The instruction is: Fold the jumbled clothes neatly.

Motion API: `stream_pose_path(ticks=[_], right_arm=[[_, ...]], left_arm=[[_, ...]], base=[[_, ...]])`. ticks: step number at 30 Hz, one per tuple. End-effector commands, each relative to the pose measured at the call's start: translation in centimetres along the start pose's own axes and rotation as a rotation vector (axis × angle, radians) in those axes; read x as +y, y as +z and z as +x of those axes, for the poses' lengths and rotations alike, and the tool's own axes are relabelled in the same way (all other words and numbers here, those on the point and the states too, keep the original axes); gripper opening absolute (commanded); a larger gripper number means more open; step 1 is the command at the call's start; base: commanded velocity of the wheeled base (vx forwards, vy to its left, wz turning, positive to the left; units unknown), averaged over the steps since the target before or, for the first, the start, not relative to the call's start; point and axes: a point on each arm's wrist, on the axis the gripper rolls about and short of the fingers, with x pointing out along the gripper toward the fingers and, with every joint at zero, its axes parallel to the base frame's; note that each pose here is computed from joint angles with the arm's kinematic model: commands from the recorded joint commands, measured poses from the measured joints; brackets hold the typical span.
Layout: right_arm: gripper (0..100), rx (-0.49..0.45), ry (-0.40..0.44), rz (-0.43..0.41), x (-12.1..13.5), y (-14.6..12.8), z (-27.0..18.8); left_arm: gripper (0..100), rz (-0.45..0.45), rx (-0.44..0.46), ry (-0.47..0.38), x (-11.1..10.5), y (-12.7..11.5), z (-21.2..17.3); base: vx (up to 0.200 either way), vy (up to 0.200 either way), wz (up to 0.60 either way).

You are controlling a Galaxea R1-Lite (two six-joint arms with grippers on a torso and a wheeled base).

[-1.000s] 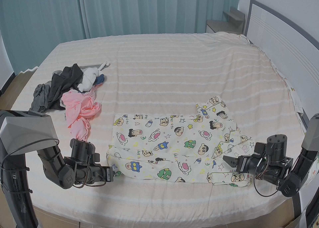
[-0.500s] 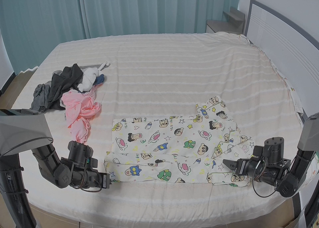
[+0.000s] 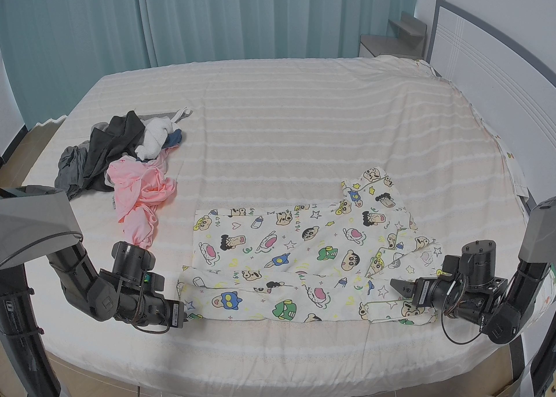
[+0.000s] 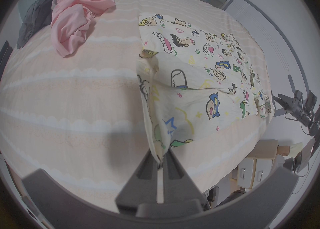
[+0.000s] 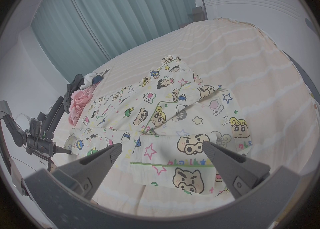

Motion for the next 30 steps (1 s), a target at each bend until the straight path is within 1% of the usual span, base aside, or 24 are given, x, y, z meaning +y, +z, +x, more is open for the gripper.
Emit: stream_pose_path(ticks=[1,5,6,11,14,16,17,19,22,23,24,27,30], right_arm=[[100,-0.004,-0.003,0.002,-0.1,0.1,0.0],[100,-0.006,0.0,0.002,-0.1,0.2,0.0],[100,-0.007,0.002,0.003,-0.1,0.2,0.0],[100,-0.009,0.002,0.003,-0.1,0.2,0.0],[100,-0.042,0.005,0.018,-0.4,0.9,-0.5],[100,-0.033,0.011,0.026,-0.7,0.7,-1.2],[100,-0.023,0.011,0.038,-1.0,0.5,-1.7],[100,-0.022,0.018,0.059,-1.2,0.5,-2.4],[100,-0.011,0.012,0.087,-1.8,0.4,-2.9],[100,-0.011,0.009,0.09,-1.8,0.4,-2.9],[100,-0.002,-0.006,0.099,-2.3,0.2,-3.0],[100,0.011,-0.021,0.11,-2.7,-0.1,-3.3],[100,0.018,-0.019,0.109,-2.6,-0.3,-3.5]], left_arm=[[0,-0.004,-0.008,-0.002,0.0,0.1,-0.1],[0,-0.003,-0.01,-0.002,0.0,0.2,-0.1],[100,-0.001,-0.008,-0.003,0.0,0.2,-0.1],[100,0.001,-0.004,-0.005,-0.1,0.1,0.0],[100,-0.005,-0.014,-0.003,0.0,-0.1,-0.2],[100,-0.046,-0.038,-0.007,-0.1,0.0,-1.0],[100,-0.105,-0.067,-0.024,-0.6,0.2,-2.0],[100,-0.216,-0.109,-0.084,-1.4,0.9,-3.5],[100,-0.32,-0.136,-0.157,-2.5,1.0,-5.5],[100,-0.325,-0.135,-0.158,-2.6,0.9,-5.6],[100,-0.325,-0.127,-0.158,-2.8,0.3,-6.3],[100,-0.341,-0.112,-0.133,-2.9,-0.3,-7.1],[100,-0.383,-0.085,-0.098,-2.8,-0.7,-7.3]], base=[[0.0,0.0,0.0],[0.0,0.0,0.0],[0.0,0.0,0.0],[0.0,0.0,0.0],[0.0,0.0,0.0],[0.0,0.0,0.0],[0.0,0.0,0.0],[0.0,0.0,0.0],[0.0,0.0,0.0],[0.0,0.0,0.0],[0.0,0.0,0.0],[0.0,0.0,0.0],[0.0,0.0,0.0]])
